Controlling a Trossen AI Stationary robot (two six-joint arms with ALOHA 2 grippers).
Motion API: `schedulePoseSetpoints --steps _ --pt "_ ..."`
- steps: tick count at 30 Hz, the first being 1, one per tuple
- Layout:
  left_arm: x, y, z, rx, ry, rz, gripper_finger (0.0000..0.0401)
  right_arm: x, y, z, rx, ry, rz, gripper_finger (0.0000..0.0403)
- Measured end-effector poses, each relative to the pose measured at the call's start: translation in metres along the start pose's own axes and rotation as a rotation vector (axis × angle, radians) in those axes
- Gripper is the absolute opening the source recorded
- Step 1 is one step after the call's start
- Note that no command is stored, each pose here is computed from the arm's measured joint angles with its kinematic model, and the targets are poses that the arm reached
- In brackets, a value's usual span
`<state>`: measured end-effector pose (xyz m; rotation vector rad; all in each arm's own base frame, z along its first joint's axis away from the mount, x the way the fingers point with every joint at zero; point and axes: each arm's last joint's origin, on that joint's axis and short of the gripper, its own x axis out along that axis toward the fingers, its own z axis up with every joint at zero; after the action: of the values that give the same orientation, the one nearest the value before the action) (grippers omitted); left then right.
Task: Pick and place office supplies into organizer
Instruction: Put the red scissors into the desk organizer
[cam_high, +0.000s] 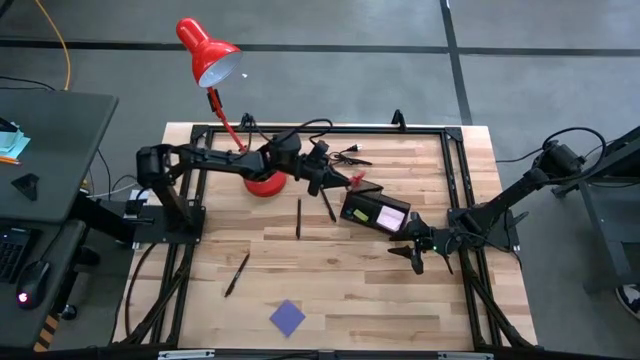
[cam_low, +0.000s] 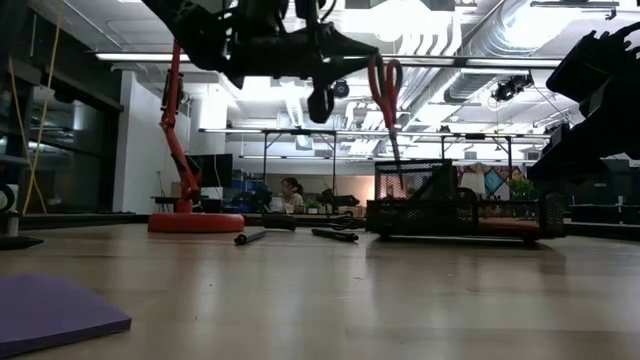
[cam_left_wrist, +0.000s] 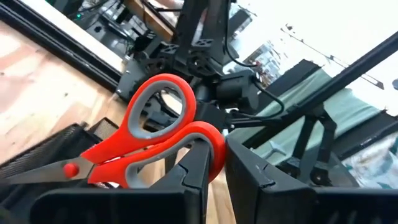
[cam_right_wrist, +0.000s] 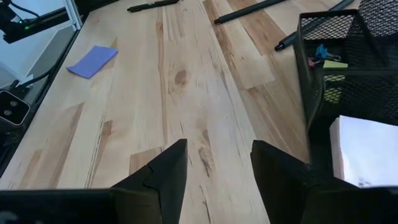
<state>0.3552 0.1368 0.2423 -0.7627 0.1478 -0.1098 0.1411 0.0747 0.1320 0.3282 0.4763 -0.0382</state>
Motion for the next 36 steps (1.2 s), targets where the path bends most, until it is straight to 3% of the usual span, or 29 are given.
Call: schedulePoseSetpoints --steps 7,18,25,36 --pt "0.013 -0.001 0.002 -0.005 0.027 -0.019 0.0045 0.000 0.000 0.000 0.000 0.000 0.000 0.0161" --pt "0.013 0.001 0.000 -0.021 0.042 0.004 0.0128 0.000 0.000 0.000 0.000 0.001 0.000 0.0170" --pt "0.013 0.001 0.000 -0.051 0.046 -0.004 0.0157 0.000 0.000 0.000 0.000 0.001 -0.001 0.0162" --pt "0.013 0.006 -0.002 0.006 0.016 0.097 0.0212 0.000 0.000 0.000 0.000 0.000 -0.001 0.0161"
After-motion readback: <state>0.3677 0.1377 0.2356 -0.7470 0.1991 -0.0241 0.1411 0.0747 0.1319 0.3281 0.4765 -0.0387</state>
